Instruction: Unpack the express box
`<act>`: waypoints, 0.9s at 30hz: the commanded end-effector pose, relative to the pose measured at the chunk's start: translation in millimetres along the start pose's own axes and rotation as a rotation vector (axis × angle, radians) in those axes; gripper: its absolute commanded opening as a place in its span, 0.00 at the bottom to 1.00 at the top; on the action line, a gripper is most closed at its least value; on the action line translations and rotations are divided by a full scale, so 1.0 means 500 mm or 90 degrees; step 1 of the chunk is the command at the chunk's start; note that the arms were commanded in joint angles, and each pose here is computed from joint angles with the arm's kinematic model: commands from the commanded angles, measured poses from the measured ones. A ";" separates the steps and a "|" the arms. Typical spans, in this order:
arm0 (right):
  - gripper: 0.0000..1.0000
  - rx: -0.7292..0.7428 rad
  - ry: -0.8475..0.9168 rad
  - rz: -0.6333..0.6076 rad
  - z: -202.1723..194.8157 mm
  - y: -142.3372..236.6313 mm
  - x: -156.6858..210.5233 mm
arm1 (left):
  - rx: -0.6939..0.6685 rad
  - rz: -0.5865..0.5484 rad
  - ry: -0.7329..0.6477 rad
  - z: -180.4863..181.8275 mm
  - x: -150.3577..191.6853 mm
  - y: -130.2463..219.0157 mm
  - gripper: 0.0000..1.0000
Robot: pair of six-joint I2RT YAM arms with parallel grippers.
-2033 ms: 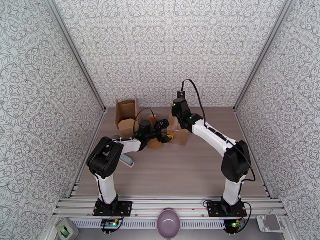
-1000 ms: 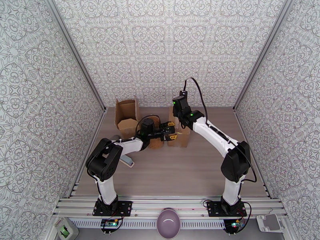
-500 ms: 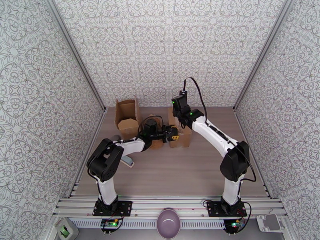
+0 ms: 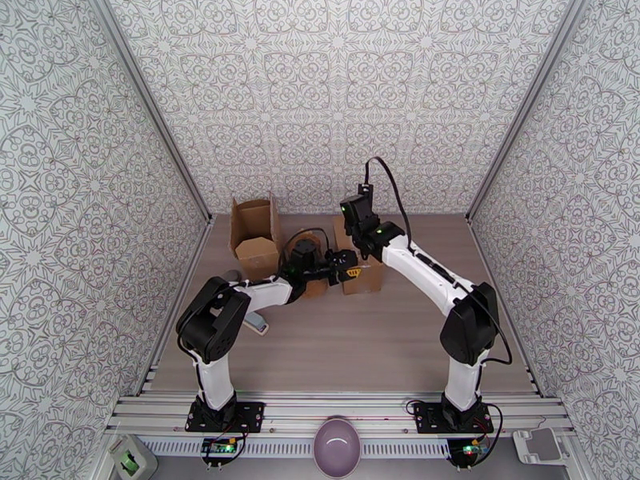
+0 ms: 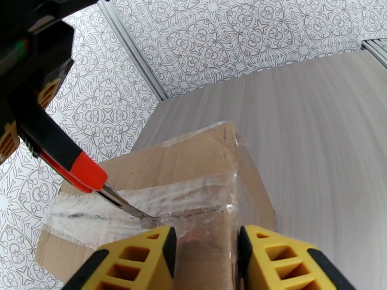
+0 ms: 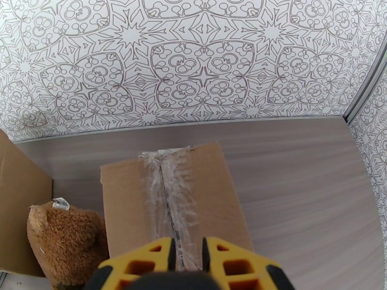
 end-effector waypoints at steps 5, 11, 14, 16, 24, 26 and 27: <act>0.00 -0.034 -0.005 0.007 0.007 0.044 0.012 | -0.058 0.035 0.047 0.043 0.041 -0.001 0.41; 0.00 -0.037 0.000 0.015 0.003 0.050 0.020 | -0.070 0.038 0.055 0.054 0.045 0.001 0.40; 0.00 -0.040 -0.002 0.026 0.002 0.050 0.032 | -0.078 0.040 0.058 0.058 0.045 0.001 0.40; 0.00 -0.038 -0.004 0.030 -0.002 0.054 0.038 | -0.080 0.043 0.061 0.059 0.047 0.000 0.40; 0.00 -0.049 -0.015 0.042 -0.007 0.069 0.052 | -0.097 0.046 0.072 0.073 0.050 0.000 0.40; 0.00 -0.053 -0.017 0.047 -0.004 0.072 0.055 | -0.099 0.047 0.074 0.074 0.051 -0.001 0.40; 0.00 -0.054 -0.018 0.049 -0.004 0.074 0.056 | -0.099 0.049 0.078 0.075 0.052 -0.001 0.40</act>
Point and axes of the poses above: each hand's point on the last joint's axis, 136 mm out from that joint toward the fingers, its own y axis back along the fingers, its own z axis along the line the jaws close on, x = y × z, the point moved 2 cm from there along y, back along the fingers, and after that the axes turned 5 degrees about y, right-handed, at the moved point
